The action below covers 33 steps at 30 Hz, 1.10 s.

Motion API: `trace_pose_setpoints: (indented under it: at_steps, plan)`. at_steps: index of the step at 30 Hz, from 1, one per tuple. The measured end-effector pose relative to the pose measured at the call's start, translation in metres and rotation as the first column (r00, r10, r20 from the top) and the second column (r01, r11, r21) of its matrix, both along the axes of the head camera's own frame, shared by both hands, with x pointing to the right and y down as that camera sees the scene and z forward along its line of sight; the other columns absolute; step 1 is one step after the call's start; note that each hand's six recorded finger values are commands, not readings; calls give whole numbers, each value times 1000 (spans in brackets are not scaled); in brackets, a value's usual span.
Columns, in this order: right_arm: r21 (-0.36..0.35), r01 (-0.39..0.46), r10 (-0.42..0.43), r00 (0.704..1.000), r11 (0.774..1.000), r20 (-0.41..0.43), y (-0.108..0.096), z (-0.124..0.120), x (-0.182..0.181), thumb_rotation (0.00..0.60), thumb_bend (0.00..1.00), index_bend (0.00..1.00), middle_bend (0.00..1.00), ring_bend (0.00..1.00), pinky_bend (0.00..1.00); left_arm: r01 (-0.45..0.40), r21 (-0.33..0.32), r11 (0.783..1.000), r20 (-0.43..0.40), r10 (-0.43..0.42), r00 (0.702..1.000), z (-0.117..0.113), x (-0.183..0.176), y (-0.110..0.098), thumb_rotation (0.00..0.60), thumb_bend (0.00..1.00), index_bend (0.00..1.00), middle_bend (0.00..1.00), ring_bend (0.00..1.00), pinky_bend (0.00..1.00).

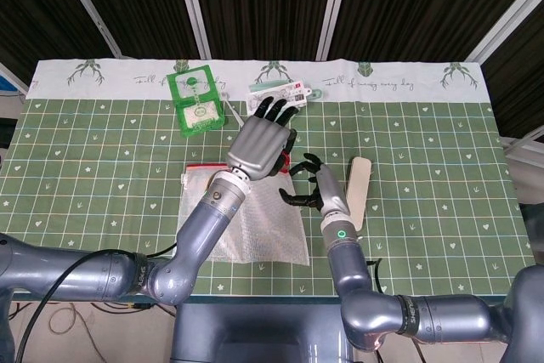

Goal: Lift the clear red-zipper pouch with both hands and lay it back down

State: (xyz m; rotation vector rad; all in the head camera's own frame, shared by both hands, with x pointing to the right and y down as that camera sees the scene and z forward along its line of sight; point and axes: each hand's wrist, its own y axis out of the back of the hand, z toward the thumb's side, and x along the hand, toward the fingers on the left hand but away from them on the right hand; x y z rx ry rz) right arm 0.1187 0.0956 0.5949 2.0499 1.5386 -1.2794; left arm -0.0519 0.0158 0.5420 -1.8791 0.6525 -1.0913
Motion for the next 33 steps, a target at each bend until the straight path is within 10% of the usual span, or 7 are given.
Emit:
trace_pose_setpoints:
  at_steps: [33]
  plan:
    - [19, -69, 69, 998, 997, 11, -14, -4, -6, 600, 404, 579, 199, 4, 212, 13, -1, 1000, -13, -13, 1000, -7, -7, -4, 600, 442, 639, 126, 0, 0]
